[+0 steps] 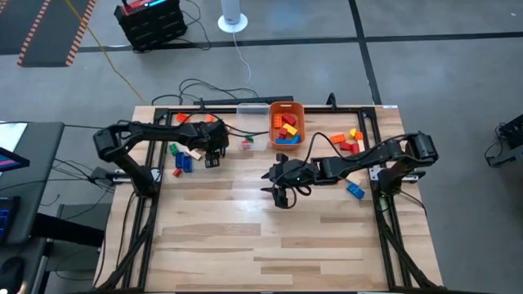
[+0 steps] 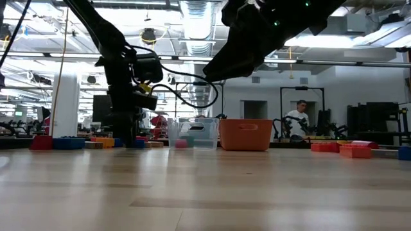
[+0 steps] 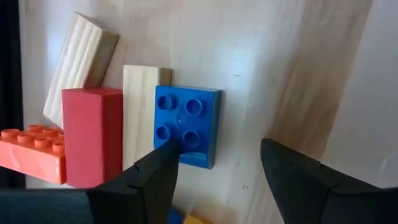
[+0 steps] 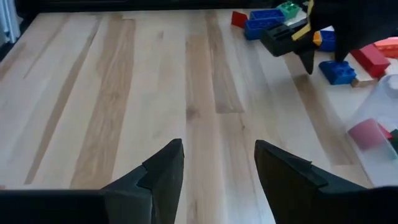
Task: Sort blocks by size
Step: Put the blue square game piece into the clear bin
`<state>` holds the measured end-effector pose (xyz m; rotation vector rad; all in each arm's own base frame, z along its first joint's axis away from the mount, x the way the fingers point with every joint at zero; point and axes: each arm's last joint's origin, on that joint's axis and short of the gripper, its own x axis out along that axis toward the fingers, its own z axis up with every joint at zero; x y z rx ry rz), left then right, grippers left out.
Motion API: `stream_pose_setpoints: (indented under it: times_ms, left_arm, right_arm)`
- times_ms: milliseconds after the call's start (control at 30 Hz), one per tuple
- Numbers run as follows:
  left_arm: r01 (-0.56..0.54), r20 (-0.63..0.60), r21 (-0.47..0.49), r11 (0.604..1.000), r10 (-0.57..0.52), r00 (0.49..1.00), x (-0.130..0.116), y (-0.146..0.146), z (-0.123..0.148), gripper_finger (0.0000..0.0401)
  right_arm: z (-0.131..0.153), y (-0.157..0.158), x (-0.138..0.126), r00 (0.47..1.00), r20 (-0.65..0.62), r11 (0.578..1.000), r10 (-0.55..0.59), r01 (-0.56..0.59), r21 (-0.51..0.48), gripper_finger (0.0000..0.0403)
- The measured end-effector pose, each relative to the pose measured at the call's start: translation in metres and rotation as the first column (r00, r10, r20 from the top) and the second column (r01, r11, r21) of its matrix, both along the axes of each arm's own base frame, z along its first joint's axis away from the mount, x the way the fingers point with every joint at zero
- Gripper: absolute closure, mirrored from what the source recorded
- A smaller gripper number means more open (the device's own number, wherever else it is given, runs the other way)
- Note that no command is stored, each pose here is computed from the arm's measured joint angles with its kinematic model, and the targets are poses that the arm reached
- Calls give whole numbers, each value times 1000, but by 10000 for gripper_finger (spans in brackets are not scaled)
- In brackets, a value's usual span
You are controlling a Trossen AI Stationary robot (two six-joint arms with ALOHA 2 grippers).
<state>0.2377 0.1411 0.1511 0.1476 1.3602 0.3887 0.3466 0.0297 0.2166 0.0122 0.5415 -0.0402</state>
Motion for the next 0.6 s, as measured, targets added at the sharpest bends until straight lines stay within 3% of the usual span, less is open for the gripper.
stream_pose_setpoints:
  times_ms: [333, 600]
  left_arm:
    - [42, 26, -128, 991, -39, 999, -3, -37, 17, 179]
    - [89, 100, -77, 993, -81, 992, -6, -50, 38, 179]
  right_arm:
    - [-2, -2, -1, 1000, -22, 1000, -6, 6, -2, 177]
    - [-2, -4, -1, 1000, -20, 1000, -12, 12, -2, 177]
